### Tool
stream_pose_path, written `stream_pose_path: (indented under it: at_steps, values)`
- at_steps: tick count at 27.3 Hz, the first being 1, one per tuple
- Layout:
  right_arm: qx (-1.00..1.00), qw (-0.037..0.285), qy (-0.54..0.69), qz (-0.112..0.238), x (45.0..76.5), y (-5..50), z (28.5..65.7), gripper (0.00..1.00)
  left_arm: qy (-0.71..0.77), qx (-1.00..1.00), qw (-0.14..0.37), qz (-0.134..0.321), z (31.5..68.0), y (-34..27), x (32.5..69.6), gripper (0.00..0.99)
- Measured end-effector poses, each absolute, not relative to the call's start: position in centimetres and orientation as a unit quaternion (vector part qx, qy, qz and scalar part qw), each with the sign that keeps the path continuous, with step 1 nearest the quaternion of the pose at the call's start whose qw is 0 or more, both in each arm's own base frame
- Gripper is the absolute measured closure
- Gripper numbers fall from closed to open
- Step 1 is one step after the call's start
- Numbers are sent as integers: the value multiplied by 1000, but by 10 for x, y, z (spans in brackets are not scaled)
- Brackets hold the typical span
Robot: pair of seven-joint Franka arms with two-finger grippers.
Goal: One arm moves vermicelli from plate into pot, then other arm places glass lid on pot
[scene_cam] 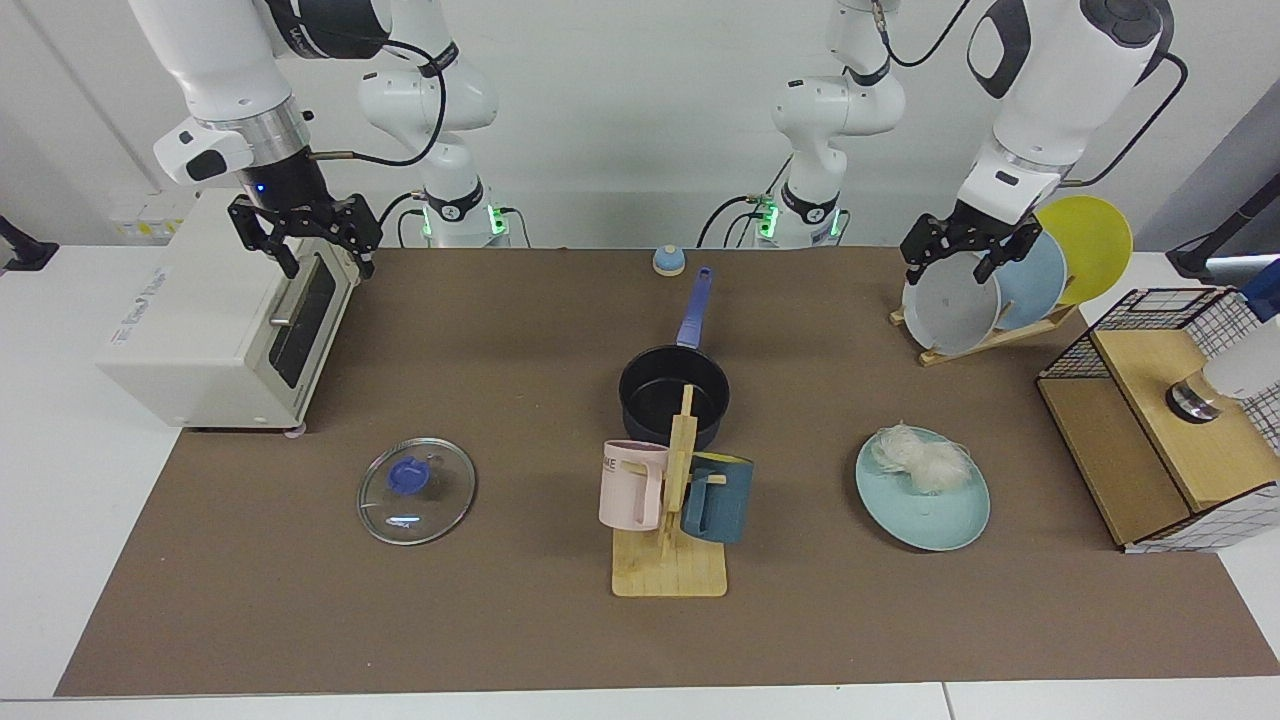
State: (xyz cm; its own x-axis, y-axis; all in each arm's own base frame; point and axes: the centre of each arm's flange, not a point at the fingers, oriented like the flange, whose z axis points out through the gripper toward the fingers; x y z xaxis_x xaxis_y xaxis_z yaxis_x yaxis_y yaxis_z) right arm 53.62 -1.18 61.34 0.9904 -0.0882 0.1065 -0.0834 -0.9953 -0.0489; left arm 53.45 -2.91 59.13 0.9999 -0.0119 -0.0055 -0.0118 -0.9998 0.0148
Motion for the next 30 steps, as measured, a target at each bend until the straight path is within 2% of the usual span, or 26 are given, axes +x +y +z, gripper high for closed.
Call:
stream_pose_path:
  at_steps: [30]
  values:
    - [-998, 20, 32, -56, 536, -5, 615, 0, -6, 1000, 7, -3, 591, -29, 535, 0]
